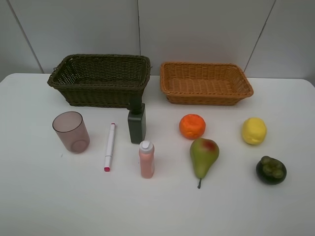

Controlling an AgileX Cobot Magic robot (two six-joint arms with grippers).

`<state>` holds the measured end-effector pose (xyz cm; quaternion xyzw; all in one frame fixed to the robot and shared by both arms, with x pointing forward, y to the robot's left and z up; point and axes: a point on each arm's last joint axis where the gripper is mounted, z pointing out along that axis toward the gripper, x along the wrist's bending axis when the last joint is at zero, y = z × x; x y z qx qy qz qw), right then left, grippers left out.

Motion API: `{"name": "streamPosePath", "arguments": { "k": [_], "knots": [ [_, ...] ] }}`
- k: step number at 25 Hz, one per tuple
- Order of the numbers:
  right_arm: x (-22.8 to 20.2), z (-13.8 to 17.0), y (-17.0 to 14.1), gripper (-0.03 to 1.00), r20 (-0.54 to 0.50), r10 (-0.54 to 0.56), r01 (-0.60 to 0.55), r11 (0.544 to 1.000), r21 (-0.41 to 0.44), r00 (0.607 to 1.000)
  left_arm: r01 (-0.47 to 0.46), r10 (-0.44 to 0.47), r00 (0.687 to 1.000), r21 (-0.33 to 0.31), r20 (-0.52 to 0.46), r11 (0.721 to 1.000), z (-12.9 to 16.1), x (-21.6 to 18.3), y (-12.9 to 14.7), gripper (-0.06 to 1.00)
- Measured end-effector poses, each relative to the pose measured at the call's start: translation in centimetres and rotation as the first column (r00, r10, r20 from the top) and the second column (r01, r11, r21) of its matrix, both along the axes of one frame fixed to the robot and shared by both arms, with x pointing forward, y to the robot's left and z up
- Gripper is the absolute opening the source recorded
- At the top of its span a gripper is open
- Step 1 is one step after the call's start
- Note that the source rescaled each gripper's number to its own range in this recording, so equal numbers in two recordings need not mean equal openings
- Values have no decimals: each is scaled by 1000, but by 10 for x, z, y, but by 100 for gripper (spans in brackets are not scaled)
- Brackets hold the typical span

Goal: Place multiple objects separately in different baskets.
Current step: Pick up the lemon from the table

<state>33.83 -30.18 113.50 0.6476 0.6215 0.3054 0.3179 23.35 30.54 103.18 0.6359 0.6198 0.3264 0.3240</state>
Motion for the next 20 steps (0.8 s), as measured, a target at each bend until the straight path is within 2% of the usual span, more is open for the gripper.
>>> {"name": "streamPosePath", "arguments": {
  "k": [6, 11, 15, 20],
  "knots": [
    [80, 15, -1, 100, -88, 2, -2, 1000, 1, 996, 0, 0, 1000, 0, 0, 1000, 0, 0, 0, 100],
    [140, 7, 1, 100, -179, 14, -10, 1000, 26, 984, 0, 0, 1000, 0, 0, 1000, 0, 0, 0, 100],
    [175, -17, 1, 100, -269, 25, -21, 1000, 18, 963, 0, 0, 1000, 0, 0, 1000, 0, 0, 0, 100],
    [205, -58, 0, 100, -398, 25, -18, 1000, 22, 917, 0, 0, 1000, 0, 0, 1000, 0, 0, 0, 100]
  ]
}}
